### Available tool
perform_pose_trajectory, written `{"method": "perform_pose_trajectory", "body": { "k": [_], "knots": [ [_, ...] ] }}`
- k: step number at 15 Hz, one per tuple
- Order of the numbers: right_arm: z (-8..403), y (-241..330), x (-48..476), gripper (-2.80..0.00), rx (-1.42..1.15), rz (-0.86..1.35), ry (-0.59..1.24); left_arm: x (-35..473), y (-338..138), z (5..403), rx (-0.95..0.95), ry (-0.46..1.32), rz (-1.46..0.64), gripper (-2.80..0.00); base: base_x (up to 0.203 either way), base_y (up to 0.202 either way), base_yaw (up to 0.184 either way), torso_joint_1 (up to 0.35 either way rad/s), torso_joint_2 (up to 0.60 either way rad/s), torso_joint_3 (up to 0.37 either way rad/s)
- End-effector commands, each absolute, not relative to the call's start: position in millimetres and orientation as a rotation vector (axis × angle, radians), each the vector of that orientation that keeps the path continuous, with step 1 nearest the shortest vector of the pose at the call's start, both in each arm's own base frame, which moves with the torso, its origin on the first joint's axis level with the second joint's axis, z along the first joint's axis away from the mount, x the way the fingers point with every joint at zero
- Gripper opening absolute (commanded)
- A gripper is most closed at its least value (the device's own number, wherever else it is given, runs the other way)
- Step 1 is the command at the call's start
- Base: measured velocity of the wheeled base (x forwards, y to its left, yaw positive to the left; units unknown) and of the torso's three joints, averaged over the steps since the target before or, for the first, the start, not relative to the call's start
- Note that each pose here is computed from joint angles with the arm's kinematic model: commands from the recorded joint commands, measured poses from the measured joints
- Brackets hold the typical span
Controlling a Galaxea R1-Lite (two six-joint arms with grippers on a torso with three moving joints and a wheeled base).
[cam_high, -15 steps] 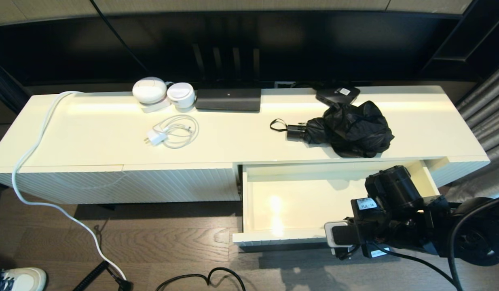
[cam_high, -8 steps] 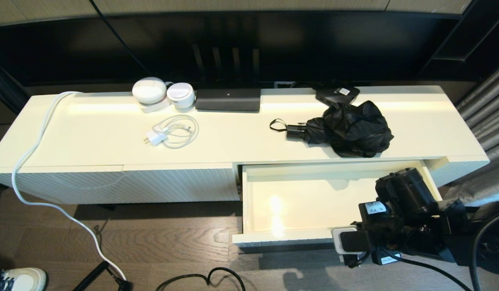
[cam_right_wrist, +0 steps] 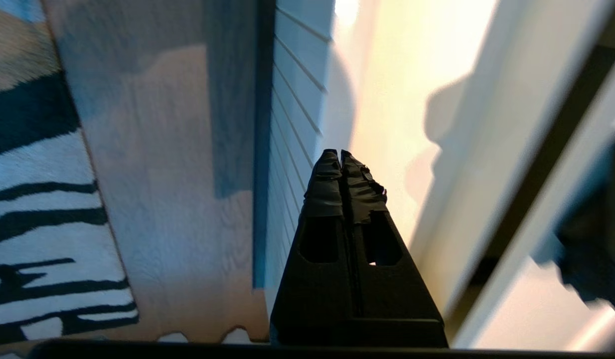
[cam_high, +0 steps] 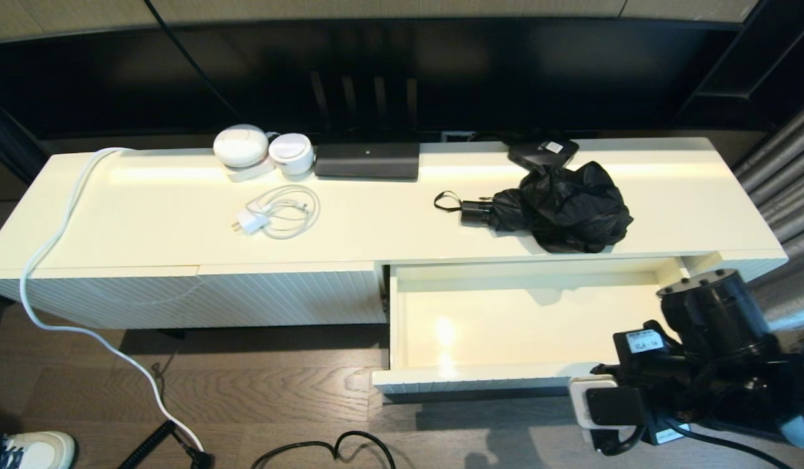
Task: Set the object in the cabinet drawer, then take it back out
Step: Open the drawer, then put the umbrella in the drawer
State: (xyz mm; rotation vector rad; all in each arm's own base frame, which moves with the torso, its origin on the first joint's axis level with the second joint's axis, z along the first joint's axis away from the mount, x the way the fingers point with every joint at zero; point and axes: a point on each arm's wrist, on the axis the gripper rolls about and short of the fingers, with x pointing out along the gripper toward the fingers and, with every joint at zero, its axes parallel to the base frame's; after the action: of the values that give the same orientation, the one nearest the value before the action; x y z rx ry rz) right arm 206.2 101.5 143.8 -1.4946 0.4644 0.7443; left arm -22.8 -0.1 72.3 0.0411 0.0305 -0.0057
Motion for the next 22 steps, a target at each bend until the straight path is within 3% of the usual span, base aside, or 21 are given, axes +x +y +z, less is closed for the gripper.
{"method": "perform_pose_trajectory", "body": {
  "k": [1,8,20,21,22],
  "knots": [
    [181.8,88.6,181.0,-2.80,-1.501,0.651,0.347,-23.0,-0.1,72.3,0.041,0.029,-0.006,-2.80,0.000,0.000,0.000,0.000,0.00,0.000],
    [246.8,63.7,130.6,-2.80,-1.615,0.484,0.190,-23.0,-0.1,72.3,0.041,0.029,-0.006,-2.80,0.000,0.000,0.000,0.000,0.00,0.000],
    [275.2,147.4,214.5,-2.80,-1.640,0.543,0.108,-23.0,-0.1,72.3,0.041,0.029,-0.005,-2.80,0.000,0.000,0.000,0.000,0.00,0.000],
    [272.9,151.5,220.6,0.00,-1.640,0.545,0.116,-23.0,-0.1,72.3,0.041,0.029,-0.005,-2.80,0.000,0.000,0.000,0.000,0.00,0.000],
    [271.6,155.9,227.0,0.00,-1.625,0.540,0.118,-23.0,-0.1,72.3,0.041,0.029,-0.005,-2.80,0.000,0.000,0.000,0.000,0.00,0.000]
  ]
}}
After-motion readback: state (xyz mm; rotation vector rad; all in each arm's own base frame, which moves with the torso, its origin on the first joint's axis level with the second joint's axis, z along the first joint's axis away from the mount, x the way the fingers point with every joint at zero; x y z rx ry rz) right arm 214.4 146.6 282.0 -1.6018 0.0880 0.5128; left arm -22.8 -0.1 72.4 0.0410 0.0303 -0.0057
